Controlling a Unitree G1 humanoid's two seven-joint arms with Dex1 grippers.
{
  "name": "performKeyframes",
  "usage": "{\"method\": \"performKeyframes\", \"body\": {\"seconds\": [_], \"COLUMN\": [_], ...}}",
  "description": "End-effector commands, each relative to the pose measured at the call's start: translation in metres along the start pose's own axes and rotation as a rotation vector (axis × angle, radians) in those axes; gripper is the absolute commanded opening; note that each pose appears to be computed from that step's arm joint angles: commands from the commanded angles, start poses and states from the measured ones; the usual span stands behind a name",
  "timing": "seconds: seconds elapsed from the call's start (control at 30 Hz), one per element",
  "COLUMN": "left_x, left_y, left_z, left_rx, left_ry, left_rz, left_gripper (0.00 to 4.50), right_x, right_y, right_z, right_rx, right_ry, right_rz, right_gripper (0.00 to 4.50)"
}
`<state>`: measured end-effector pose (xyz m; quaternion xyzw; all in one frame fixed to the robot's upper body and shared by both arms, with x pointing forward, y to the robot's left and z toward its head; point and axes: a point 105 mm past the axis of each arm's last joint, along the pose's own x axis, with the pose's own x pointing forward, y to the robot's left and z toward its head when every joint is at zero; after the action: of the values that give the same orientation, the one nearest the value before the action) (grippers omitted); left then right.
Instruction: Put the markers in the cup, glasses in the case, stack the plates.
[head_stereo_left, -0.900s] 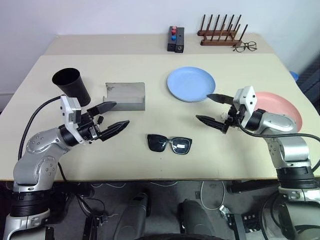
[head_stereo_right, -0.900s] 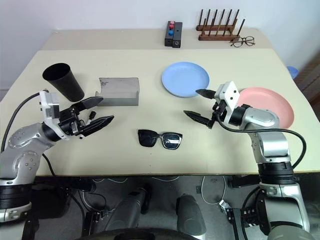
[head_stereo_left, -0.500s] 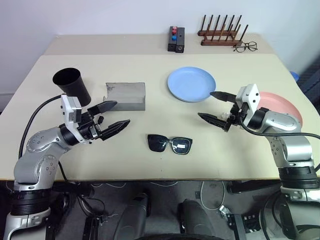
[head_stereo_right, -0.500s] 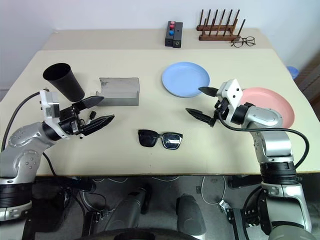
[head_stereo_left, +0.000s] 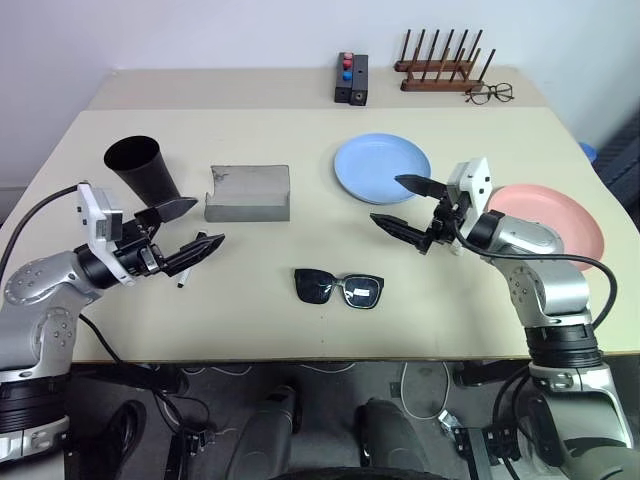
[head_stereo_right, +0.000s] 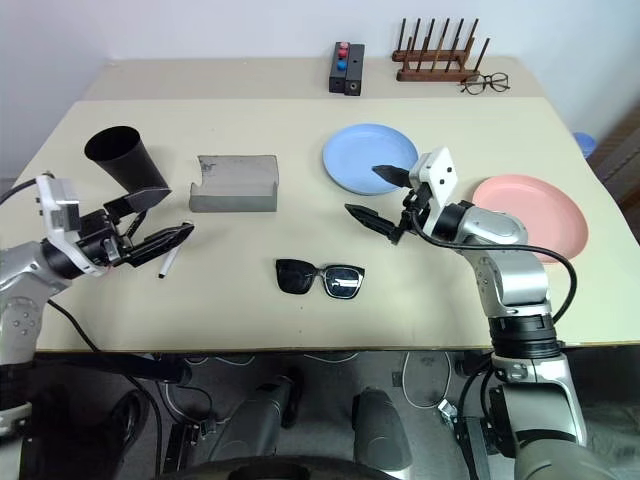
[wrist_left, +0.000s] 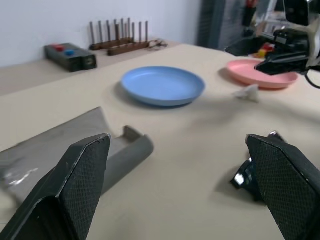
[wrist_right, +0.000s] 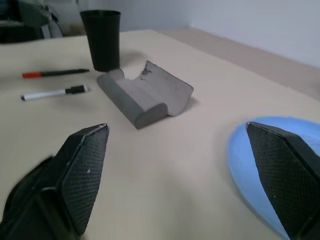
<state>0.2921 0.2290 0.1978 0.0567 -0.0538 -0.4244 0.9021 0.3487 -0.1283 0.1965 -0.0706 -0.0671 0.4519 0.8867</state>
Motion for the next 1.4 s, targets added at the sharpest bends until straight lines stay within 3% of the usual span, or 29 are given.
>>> {"method": "performKeyframes", "body": {"seconds": [0.03,0.23,0.43,0.53,0.63,0.8,0.9,1.2,1.4], "left_x": [-0.011,-0.049,-0.074,-0.071,-0.070,-0.055,-0.043,-0.029,-0.023], "left_y": [0.017,0.053,0.084,0.096,0.107,0.122,0.121,0.119,0.111], "left_z": [0.014,-0.019,-0.026,-0.018,-0.023,-0.033,-0.042,-0.072,-0.085], "left_rx": [0.065,0.028,-0.113,-0.169,-0.199,-0.247,-0.252,-0.333,-0.291], "left_ry": [-0.004,0.236,0.304,0.290,0.372,0.458,0.540,0.618,0.677], "left_rz": [0.075,0.379,0.664,0.746,0.801,0.800,0.749,0.690,0.616], "left_gripper": [4.50,4.50,4.50,4.50,4.50,4.50,4.50,4.50,4.50], "right_x": [0.017,0.051,0.069,0.074,0.076,0.078,0.077,0.070,0.068], "right_y": [0.010,0.047,0.060,0.066,0.071,0.068,0.066,0.061,0.056], "right_z": [0.024,0.032,0.036,0.035,0.034,0.036,0.035,0.030,0.030], "right_rx": [-0.041,-0.046,-0.087,-0.117,-0.140,-0.142,-0.133,-0.137,-0.138], "right_ry": [-0.069,-0.096,-0.112,-0.106,-0.105,-0.121,-0.121,-0.103,-0.100], "right_rz": [0.006,0.078,0.119,0.140,0.160,0.140,0.122,0.083,0.066], "right_gripper": [4.46,4.46,4.46,4.46,4.46,4.46,4.46,4.46,4.46]}}
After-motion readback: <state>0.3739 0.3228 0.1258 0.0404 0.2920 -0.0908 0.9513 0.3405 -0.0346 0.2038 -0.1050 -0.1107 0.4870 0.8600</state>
